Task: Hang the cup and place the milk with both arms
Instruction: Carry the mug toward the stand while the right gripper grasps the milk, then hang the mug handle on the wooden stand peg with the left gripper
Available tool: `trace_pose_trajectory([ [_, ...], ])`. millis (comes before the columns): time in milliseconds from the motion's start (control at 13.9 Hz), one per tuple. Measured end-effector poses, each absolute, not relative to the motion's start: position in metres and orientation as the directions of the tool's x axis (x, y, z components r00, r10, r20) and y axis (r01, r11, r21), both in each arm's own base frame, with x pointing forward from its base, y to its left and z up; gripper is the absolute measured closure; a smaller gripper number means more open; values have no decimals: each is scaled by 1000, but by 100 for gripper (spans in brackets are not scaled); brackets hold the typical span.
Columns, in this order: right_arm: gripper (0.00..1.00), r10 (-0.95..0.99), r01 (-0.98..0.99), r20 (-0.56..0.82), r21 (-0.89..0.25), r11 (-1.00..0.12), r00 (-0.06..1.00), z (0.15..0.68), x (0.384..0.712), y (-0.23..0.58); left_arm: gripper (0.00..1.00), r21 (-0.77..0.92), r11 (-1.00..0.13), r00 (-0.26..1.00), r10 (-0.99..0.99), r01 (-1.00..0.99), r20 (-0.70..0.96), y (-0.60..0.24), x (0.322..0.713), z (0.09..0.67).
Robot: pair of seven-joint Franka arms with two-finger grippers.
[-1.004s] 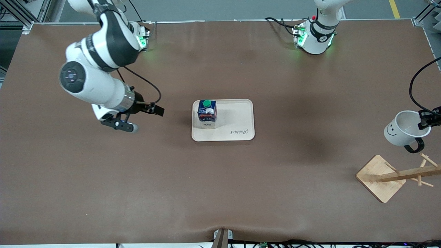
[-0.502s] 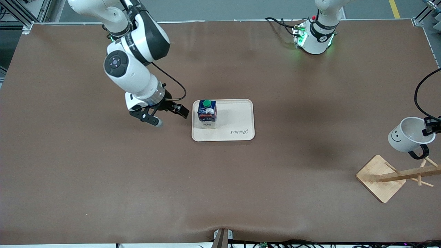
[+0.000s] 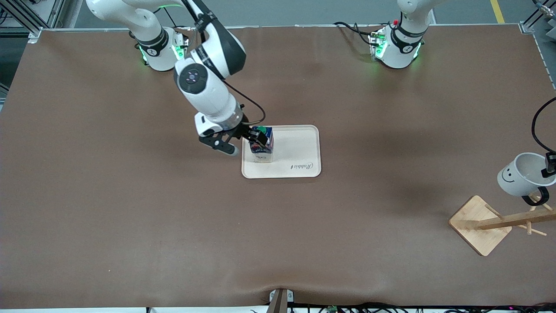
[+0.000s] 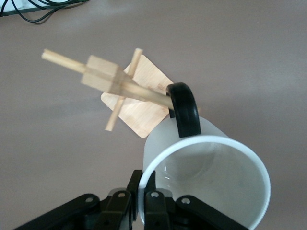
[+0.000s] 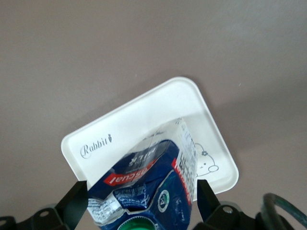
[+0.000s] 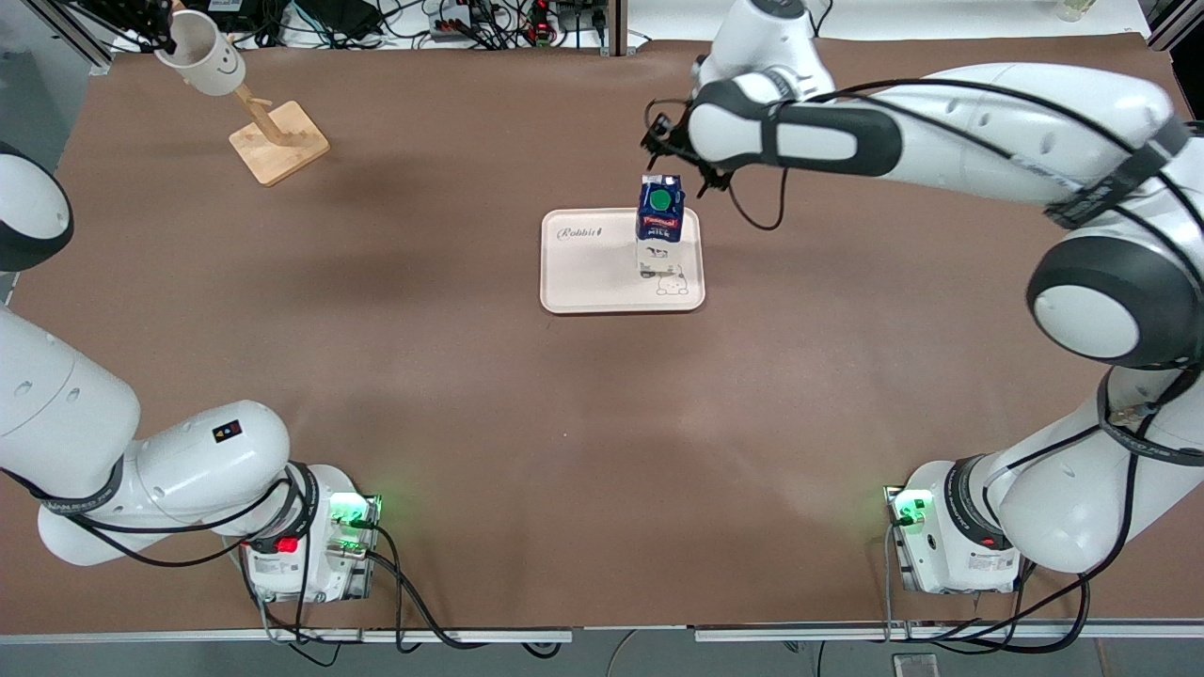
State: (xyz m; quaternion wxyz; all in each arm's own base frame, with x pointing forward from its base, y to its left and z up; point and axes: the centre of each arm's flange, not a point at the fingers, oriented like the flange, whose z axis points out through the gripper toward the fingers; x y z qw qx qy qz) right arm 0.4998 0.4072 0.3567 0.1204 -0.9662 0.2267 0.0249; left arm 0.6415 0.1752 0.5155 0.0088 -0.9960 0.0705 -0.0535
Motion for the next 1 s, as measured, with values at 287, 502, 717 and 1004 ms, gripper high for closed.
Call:
trace_pose_trajectory([
  [287,0,-448,-465,-124,-200,-863,885,362,504,414,93,-9,-989,982,-145,-145,117,186,648,497],
  [502,0,-451,-471,-141,-186,-862,881,369,508,412,87,1,-989,983,-148,-149,111,185,653,485],
  [717,0,-440,-464,-169,-145,-874,882,365,503,415,58,8,-988,983,-150,-152,103,184,655,478],
  [1004,0,-423,-448,-172,-150,-881,890,357,505,435,17,9,-986,980,-163,-165,111,174,658,482],
])
